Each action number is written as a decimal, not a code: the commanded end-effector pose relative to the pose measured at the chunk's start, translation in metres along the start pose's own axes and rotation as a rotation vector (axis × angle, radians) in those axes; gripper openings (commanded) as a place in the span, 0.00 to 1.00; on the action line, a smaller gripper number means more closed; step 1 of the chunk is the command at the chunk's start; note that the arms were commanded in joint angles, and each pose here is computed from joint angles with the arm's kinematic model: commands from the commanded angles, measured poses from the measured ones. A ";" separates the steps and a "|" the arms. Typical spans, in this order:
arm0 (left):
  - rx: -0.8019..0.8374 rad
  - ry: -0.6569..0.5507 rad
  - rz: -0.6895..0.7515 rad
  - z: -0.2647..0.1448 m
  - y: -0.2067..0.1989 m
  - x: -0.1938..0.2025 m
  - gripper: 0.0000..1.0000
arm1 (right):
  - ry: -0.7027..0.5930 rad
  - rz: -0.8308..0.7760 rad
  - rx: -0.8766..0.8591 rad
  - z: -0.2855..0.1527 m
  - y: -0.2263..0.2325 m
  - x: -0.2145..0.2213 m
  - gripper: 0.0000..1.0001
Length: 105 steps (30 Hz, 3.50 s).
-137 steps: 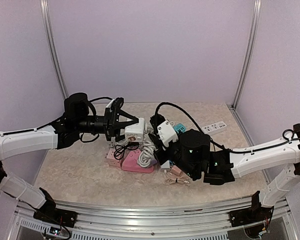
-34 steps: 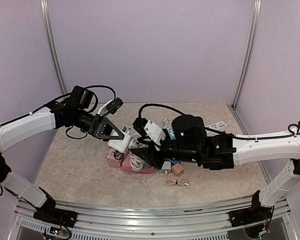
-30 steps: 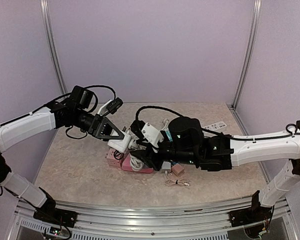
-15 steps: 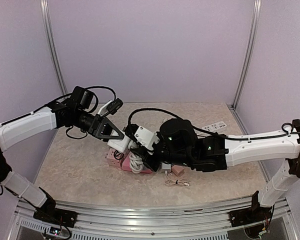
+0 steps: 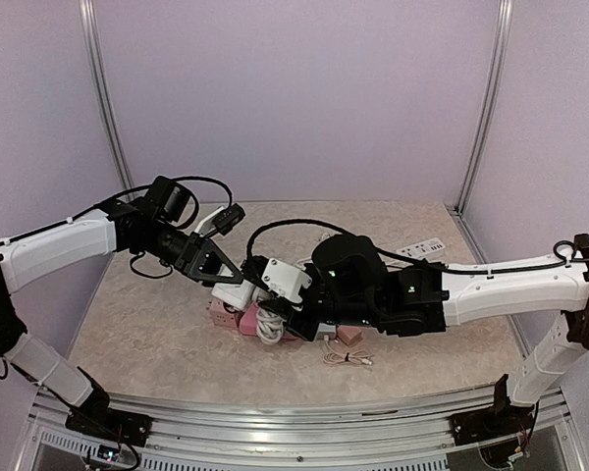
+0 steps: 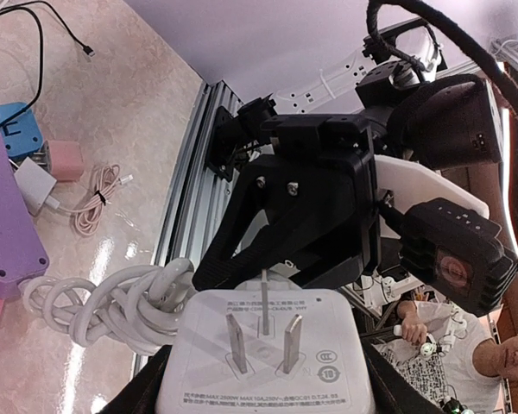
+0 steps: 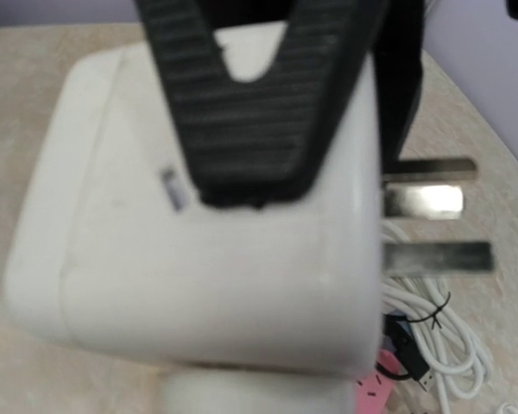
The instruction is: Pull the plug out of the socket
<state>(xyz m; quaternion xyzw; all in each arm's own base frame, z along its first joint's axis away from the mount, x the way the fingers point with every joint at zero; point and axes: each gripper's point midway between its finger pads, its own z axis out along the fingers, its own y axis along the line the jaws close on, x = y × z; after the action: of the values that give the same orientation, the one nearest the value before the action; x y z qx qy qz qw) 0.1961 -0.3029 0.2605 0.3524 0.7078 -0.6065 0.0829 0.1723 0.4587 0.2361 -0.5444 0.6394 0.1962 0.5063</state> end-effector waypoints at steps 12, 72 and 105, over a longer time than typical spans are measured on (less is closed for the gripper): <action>-0.099 -0.098 0.047 -0.001 0.006 -0.022 0.00 | -0.032 -0.051 0.034 -0.017 -0.003 -0.009 0.00; -0.251 -0.273 0.073 -0.037 -0.006 -0.032 0.00 | -0.094 0.150 0.088 -0.035 -0.014 -0.020 0.00; -0.881 -0.721 -0.619 -0.153 0.165 0.079 0.01 | 0.137 0.574 0.526 -0.003 -0.172 0.108 0.00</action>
<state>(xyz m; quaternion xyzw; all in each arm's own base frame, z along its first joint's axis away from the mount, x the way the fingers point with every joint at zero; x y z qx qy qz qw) 0.2759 -0.1373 0.1247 -0.1351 0.8951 -0.3398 0.2550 0.3198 0.3564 0.2029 -0.2443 0.8191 0.1202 0.5049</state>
